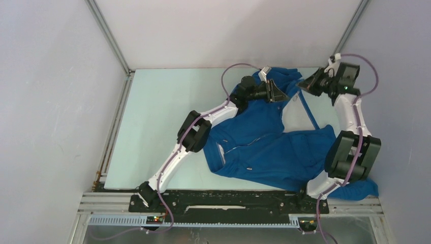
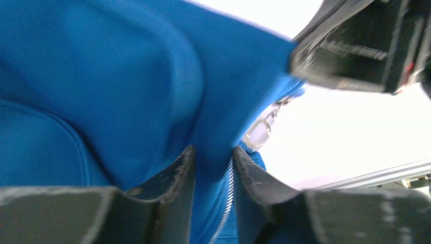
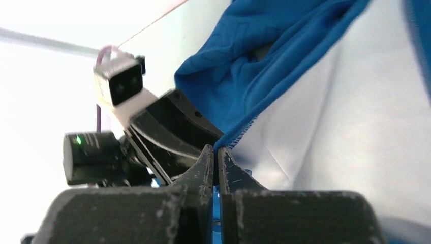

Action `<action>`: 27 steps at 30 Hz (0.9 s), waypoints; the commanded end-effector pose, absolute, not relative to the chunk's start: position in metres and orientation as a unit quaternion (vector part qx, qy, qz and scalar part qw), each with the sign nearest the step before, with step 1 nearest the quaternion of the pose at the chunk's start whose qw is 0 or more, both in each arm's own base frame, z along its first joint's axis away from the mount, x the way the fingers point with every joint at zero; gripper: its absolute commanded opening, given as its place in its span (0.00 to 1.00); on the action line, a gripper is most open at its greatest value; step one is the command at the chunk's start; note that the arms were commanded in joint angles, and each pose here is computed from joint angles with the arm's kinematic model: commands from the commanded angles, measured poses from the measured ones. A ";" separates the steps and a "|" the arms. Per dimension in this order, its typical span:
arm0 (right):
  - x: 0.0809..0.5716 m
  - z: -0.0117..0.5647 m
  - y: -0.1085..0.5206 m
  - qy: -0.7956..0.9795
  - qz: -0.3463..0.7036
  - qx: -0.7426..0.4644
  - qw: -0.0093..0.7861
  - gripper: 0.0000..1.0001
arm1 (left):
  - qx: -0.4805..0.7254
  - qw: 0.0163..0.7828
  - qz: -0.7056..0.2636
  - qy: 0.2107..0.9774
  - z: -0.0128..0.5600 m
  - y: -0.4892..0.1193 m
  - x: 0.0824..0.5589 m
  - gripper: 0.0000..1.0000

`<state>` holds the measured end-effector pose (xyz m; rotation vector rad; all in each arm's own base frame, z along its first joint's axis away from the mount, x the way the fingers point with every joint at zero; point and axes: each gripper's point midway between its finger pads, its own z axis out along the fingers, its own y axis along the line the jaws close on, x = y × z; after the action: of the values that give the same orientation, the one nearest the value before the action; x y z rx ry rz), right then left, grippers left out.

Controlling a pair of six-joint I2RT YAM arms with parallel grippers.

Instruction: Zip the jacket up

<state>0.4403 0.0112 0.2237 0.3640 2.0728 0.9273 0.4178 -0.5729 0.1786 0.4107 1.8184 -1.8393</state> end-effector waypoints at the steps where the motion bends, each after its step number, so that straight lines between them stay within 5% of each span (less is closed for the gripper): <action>1: 0.400 0.213 -0.013 0.873 0.248 0.301 0.291 0.00 | 0.177 0.312 -0.671 0.649 0.214 -0.563 0.417 0.40; 3: 0.395 0.216 -0.011 0.866 0.223 0.326 0.307 0.00 | 0.181 0.336 -0.667 0.639 0.222 -0.557 0.415 0.45; 7: 0.378 0.213 -0.028 0.841 0.103 0.421 0.323 0.00 | 0.212 0.383 -0.666 0.603 0.242 -0.551 0.399 0.79; 8: 0.373 0.213 -0.032 0.833 0.086 0.446 0.316 0.00 | 0.220 0.400 -0.660 0.596 0.248 -0.550 0.396 0.81; 14: 0.349 0.215 -0.041 0.804 0.049 0.521 0.283 0.00 | 0.271 0.499 -0.576 0.588 0.252 -0.546 0.375 0.84; 18: 0.326 0.225 -0.073 0.774 -0.087 0.547 0.307 0.00 | 0.260 0.538 -0.570 0.564 0.262 -0.534 0.374 0.83; 27: 0.334 0.231 -0.058 0.814 -0.093 0.518 0.246 0.00 | 0.363 0.512 -0.633 0.454 0.266 -0.557 0.310 0.85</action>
<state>0.3397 -0.0522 0.2229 1.4025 2.1895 -0.1279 0.3397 -0.5477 0.2390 0.7018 1.3016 -1.4811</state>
